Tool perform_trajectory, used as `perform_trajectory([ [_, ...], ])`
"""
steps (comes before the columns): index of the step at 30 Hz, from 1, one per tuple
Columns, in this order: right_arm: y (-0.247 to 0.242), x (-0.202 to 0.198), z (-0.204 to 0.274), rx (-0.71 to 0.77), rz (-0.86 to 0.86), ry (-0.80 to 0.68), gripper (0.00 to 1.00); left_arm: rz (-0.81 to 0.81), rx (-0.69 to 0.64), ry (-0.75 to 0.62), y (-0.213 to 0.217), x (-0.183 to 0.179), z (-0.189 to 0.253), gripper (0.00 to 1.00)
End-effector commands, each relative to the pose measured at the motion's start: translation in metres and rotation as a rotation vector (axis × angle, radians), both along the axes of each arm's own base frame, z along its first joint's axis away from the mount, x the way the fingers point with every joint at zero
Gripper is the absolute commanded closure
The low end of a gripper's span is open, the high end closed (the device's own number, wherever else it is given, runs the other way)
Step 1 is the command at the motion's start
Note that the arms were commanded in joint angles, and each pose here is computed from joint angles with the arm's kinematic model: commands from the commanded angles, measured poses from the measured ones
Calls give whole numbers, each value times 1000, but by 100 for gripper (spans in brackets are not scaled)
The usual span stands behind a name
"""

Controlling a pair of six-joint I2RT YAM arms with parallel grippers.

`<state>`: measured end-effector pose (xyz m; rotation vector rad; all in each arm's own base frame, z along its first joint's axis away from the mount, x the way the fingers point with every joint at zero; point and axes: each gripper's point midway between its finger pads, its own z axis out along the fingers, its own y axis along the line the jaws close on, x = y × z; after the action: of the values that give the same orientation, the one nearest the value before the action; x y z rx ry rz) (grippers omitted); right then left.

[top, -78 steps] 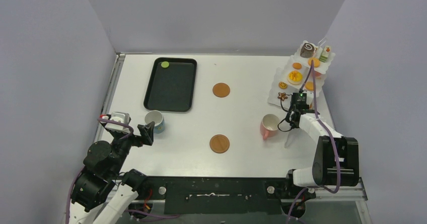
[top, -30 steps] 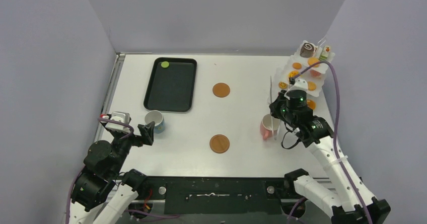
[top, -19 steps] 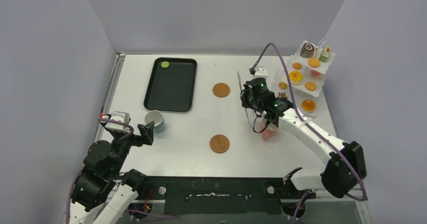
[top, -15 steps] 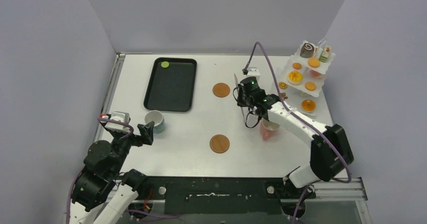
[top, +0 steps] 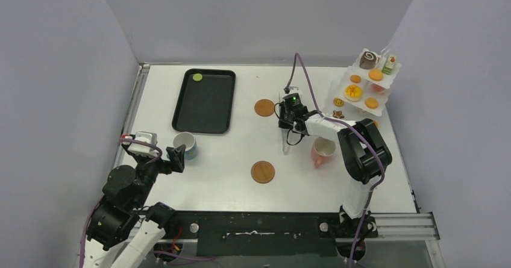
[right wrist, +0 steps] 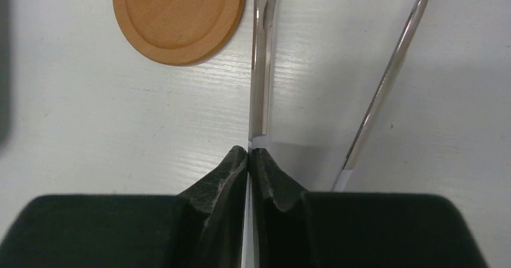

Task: Serve the afternoon tea
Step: Pick up the clamp from the center of the board.

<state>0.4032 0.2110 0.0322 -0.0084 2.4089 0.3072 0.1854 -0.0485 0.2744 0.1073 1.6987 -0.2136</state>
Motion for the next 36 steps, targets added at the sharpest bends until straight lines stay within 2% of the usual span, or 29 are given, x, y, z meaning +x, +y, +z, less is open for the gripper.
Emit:
perform_trajectory([
  [1, 7, 25, 39, 43, -9, -127, 85, 12, -5, -44, 0, 6, 14, 9],
  [4, -11, 18, 52, -39, -42, -123, 63, 10, -5, -42, 0, 6, 13, 9],
  [7, -26, 9, 66, -121, -88, -131, 46, 7, -5, -43, -1, 6, 13, 10],
  [13, -41, -13, 68, -242, -199, -121, 22, 1, -8, -47, -2, 6, 14, 10],
  [19, -44, -18, 59, -347, -253, -139, 15, -3, -11, -48, -2, 5, 14, 9],
  [24, -41, -6, 46, -360, -286, -148, 12, -3, -13, -52, -2, 4, 15, 10],
  [28, -26, 5, 25, -289, -266, -113, 12, -3, -12, -50, -2, 5, 15, 10],
  [36, -27, 14, 5, -295, -285, -94, 16, -1, -11, -48, -2, 5, 14, 9],
])
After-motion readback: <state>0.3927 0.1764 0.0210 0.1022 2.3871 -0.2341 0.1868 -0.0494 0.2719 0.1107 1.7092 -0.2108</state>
